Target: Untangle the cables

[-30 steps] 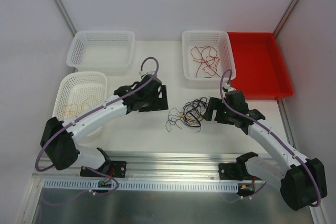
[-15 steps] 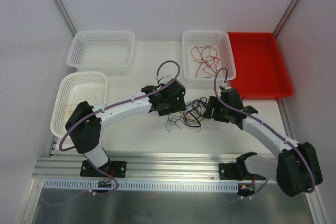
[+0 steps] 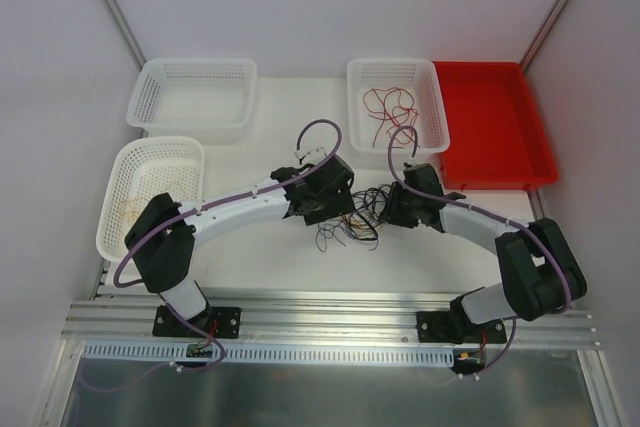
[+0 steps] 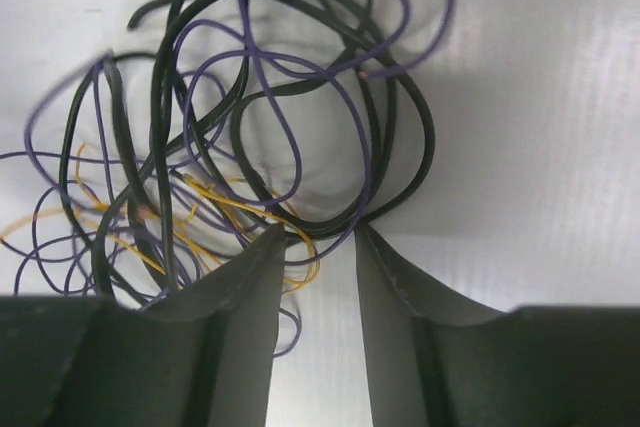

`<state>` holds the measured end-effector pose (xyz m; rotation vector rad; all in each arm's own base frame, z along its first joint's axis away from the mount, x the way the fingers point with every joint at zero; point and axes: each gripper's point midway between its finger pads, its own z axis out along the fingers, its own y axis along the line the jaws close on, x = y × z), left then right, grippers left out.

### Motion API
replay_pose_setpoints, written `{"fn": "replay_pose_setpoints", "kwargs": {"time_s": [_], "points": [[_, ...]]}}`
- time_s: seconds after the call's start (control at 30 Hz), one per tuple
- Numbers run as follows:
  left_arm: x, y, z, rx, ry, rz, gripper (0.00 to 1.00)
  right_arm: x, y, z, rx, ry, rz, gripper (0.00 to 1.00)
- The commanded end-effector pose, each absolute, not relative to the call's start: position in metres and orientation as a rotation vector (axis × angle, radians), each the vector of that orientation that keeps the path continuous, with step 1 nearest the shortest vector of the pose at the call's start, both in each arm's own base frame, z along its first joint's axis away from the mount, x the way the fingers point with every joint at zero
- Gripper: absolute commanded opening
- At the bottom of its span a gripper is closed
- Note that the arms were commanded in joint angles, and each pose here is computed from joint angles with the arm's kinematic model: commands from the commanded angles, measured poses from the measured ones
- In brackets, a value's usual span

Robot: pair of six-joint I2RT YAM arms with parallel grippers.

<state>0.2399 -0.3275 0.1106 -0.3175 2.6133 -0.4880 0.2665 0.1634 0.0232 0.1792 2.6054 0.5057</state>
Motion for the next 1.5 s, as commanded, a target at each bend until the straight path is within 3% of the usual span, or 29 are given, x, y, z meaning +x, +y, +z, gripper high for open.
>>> {"fn": "replay_pose_setpoints", "kwargs": {"time_s": [0.0,0.1,0.57,1.03,1.17,1.3,1.47], "points": [[0.237,-0.325,0.105,-0.349,2.608,-0.475,0.69,0.276,0.195,0.035,0.188,2.553,0.657,0.36],[0.236,-0.321,0.102,-0.356,2.608,-0.463,0.68,0.267,0.209,0.030,0.187,2.568,0.708,0.33],[0.267,-0.292,0.104,-0.467,2.522,-0.377,0.65,0.251,0.230,0.025,0.177,2.592,0.690,0.33],[0.304,-0.322,0.098,-0.450,2.541,-0.383,0.56,0.247,0.227,0.027,0.172,2.582,0.676,0.33],[0.305,-0.322,0.083,-0.443,2.567,-0.344,0.40,0.247,0.225,0.027,0.173,2.583,0.667,0.33],[0.307,-0.315,0.088,-0.387,2.547,-0.315,0.01,0.247,0.224,0.026,0.168,2.587,0.657,0.33],[0.305,-0.292,0.127,-0.259,2.452,-0.297,0.00,0.248,0.220,0.032,0.157,2.572,0.635,0.33]]}}
